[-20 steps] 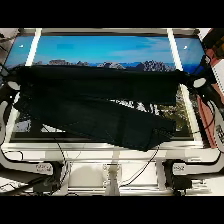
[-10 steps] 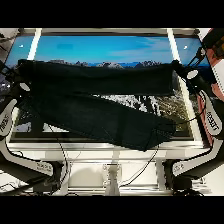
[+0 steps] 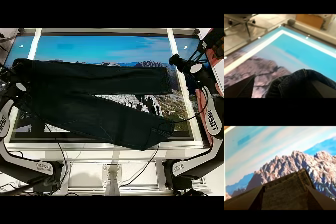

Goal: Fold the clothes and pants, and hang the long-sleeved shirts on hangers.

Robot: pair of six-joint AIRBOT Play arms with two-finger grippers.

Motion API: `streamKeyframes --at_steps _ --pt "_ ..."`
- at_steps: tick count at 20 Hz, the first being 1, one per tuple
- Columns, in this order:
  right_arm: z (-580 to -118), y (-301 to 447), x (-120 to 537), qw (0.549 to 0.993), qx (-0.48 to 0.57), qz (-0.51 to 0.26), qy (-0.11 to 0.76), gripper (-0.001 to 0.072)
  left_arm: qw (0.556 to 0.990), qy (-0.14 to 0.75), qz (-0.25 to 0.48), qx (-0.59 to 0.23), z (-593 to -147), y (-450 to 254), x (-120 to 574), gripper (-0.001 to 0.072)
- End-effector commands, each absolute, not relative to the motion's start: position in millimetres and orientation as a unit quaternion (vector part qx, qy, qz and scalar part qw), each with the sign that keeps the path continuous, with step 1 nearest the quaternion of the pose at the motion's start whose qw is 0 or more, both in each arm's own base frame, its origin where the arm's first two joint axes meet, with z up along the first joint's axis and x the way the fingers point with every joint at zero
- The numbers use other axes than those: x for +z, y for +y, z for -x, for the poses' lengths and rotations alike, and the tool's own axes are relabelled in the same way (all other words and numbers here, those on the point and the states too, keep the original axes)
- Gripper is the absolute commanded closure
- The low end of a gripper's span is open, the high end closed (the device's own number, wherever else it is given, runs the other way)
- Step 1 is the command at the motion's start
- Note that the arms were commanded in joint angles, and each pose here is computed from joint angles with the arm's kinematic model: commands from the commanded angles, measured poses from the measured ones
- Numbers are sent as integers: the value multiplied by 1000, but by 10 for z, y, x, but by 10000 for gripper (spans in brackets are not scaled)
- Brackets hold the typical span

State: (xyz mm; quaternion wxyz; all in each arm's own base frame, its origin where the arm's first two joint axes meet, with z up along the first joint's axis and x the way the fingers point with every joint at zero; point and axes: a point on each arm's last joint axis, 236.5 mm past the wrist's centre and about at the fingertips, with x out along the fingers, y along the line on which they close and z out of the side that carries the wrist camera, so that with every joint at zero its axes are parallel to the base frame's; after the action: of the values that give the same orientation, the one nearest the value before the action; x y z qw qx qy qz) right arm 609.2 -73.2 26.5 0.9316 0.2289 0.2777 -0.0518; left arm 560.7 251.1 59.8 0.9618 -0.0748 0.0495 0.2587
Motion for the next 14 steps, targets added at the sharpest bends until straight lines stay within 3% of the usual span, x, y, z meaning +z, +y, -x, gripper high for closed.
streamKeyframes --at_steps 1,4,8,14 --pt "-6062 -682 286 930 -41 -220 292 152 957 82 77 269 -5488 2699 479 3" --pt "-6035 -653 250 927 -37 -220 302 152 950 123 95 271 -5390 2812 303 6" --pt "-6027 -643 241 926 -36 -221 304 153 931 281 96 211 -5300 2723 -92 9" --pt "-5937 -541 138 914 -22 -225 336 159 920 337 75 186 -5173 3048 399 14"
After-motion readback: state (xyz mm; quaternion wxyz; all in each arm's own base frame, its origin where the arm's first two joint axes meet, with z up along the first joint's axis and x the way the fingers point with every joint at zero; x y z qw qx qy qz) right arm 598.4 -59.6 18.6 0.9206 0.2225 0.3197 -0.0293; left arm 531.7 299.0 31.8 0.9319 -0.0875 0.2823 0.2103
